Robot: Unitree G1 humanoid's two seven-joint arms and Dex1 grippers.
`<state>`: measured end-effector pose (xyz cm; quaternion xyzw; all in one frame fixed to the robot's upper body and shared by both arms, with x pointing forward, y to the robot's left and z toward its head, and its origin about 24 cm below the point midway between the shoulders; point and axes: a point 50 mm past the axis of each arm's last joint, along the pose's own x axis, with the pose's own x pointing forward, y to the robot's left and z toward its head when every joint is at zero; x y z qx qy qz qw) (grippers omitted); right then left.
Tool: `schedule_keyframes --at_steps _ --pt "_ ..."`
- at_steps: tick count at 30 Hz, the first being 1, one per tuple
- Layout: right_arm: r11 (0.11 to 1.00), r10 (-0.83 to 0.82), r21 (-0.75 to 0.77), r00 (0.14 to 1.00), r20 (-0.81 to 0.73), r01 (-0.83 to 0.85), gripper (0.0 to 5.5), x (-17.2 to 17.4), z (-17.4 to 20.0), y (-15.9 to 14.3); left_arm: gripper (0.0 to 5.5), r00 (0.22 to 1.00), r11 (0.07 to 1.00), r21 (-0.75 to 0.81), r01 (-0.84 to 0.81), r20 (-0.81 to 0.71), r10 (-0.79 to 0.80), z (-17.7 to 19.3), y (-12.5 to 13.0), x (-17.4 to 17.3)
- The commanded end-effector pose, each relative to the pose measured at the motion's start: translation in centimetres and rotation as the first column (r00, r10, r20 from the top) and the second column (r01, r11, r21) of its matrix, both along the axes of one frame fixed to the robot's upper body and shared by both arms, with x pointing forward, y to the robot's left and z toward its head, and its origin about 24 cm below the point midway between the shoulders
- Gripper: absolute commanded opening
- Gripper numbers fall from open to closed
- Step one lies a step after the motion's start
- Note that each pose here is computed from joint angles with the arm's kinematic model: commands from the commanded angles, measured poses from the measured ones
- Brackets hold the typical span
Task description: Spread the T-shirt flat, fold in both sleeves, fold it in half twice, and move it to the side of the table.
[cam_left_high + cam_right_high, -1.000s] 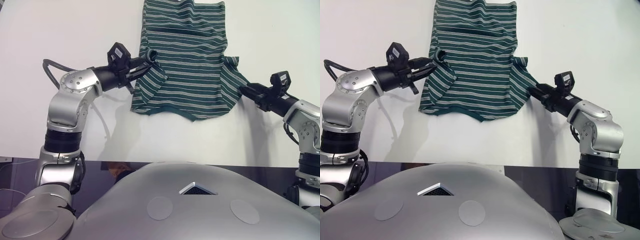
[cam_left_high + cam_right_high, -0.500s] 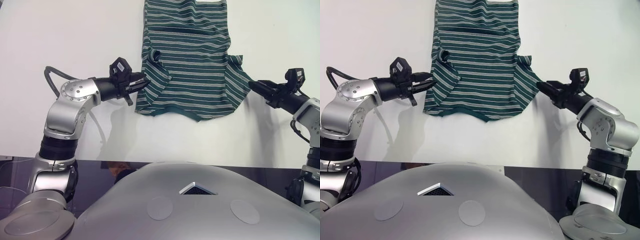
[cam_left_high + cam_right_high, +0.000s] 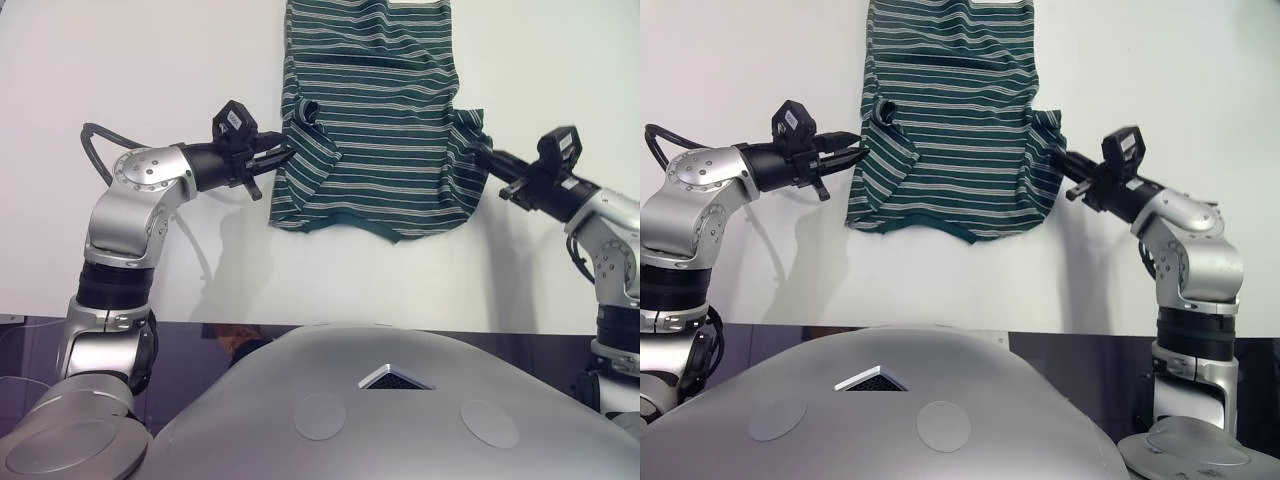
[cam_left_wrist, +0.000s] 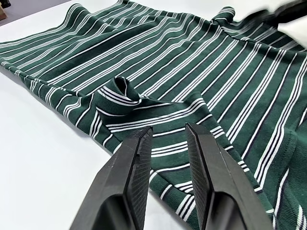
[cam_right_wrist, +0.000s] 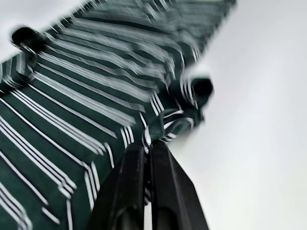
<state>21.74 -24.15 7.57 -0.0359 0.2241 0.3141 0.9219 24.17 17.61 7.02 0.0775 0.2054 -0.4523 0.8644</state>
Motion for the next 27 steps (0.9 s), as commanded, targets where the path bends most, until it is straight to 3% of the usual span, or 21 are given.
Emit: schedule_keyframes --at_steps 1,6,8,10,13,16,17,19,23,27 --pt "0.976 0.213 -0.052 0.977 0.025 -0.211 0.05 0.5 1.3 3.8 1.26 0.999 1.000 -0.006 -0.015 0.050 0.015 0.8 0.1 1.2" --pt "0.911 0.381 -0.163 0.924 -0.027 -0.380 0.05 0.7 -1.2 9.0 1.26 0.982 0.994 -0.092 -0.057 0.174 0.072 3.5 -0.3 3.0" --pt "0.915 0.378 -0.157 0.926 0.005 -0.372 0.46 0.9 -0.9 9.8 1.26 0.959 0.996 -0.049 -0.076 0.269 0.087 4.4 0.2 3.2" --pt "0.909 0.401 -0.148 0.914 0.054 -0.390 0.80 0.7 0.6 9.3 1.55 0.939 0.999 0.044 -0.027 0.344 0.011 4.8 0.5 2.2" --pt "0.861 0.485 -0.211 0.871 0.072 -0.462 1.33 -0.4 3.4 7.0 2.03 0.890 0.937 0.323 0.136 0.376 -0.259 3.7 1.9 0.2" --pt "0.726 0.609 -0.438 0.792 0.049 -0.530 1.83 -0.3 4.2 4.3 2.48 0.795 0.773 0.565 0.290 0.308 -0.523 2.4 3.8 -1.4" --pt "0.634 0.669 -0.538 0.743 0.020 -0.555 1.89 -0.4 3.6 3.6 2.67 0.745 0.699 0.631 0.337 0.276 -0.608 1.7 4.3 -1.8" --pt "0.483 0.757 -0.637 0.652 -0.040 -0.601 1.89 -1.0 2.4 2.9 2.80 0.666 0.592 0.708 0.384 0.232 -0.709 0.5 5.1 -2.2" --pt "0.345 0.840 -0.688 0.537 -0.078 -0.638 1.89 -2.4 -1.8 1.6 2.80 0.581 0.516 0.737 0.436 0.208 -0.787 -2.4 5.0 -2.9" --pt "0.319 0.891 -0.710 0.454 -0.001 -0.628 1.89 -3.3 -4.2 1.9 2.80 0.510 0.487 0.738 0.468 0.225 -0.830 -4.2 3.4 -3.0"
